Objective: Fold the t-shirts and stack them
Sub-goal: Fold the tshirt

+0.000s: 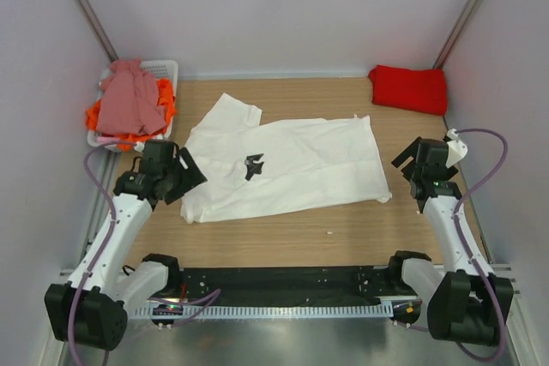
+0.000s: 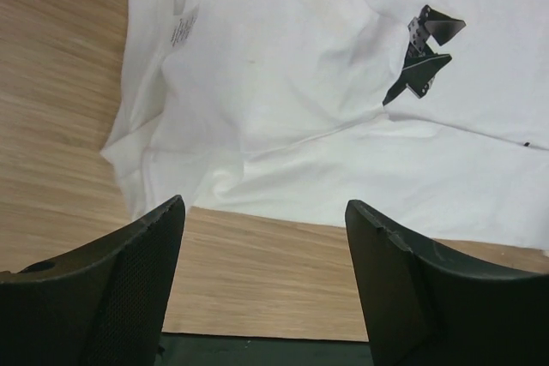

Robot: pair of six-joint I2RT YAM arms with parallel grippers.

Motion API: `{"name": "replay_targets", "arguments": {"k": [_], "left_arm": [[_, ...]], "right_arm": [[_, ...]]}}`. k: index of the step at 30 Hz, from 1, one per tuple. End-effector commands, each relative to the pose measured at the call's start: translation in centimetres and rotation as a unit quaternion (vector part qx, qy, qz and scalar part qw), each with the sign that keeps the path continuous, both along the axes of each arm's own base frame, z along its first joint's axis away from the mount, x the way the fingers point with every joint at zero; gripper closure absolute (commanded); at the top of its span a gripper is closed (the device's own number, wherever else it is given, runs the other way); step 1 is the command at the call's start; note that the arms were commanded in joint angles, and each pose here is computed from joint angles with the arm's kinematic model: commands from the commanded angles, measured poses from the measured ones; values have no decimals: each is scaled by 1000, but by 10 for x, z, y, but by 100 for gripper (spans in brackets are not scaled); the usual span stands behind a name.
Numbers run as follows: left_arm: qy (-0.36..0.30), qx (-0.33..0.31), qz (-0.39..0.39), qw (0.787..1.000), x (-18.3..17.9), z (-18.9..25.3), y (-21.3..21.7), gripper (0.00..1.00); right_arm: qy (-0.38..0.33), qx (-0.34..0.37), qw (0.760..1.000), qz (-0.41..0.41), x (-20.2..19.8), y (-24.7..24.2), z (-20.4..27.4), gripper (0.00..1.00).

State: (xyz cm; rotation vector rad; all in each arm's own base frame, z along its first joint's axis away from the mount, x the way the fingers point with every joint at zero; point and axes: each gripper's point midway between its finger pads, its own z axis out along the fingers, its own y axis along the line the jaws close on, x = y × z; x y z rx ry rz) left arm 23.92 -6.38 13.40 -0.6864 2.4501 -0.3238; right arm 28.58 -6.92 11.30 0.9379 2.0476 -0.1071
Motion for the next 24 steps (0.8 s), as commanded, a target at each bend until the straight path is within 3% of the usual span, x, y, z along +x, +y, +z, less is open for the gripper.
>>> {"name": "replay_targets", "arguments": {"k": [1, 3, 6, 10, 18, 24], "left_arm": [[-30, -7, -3, 1000, 9, 18, -1, 23], [-21, -29, -16, 999, 12, 9, -12, 26], [-14, -46, -29, 998, 22, -9, -27, 28], [4, -41, -42, 998, 31, -38, -40, 30], [84, -7, -43, 996, 18, -93, -37, 34], [108, 1, -56, 993, 7, -113, -39, 36]], "right_arm": [[-81, 47, 992, 85, 21, 33, 26, 14], [-93, 104, 975, 174, 29, 79, 30, 19], [-62, 128, 953, 267, 36, 140, 23, 21], [5, 157, 934, 321, 44, 177, -11, 22], [144, 170, 940, 257, 41, 151, -101, 20], [160, 211, 956, 126, 5, 88, -129, 18]]}}
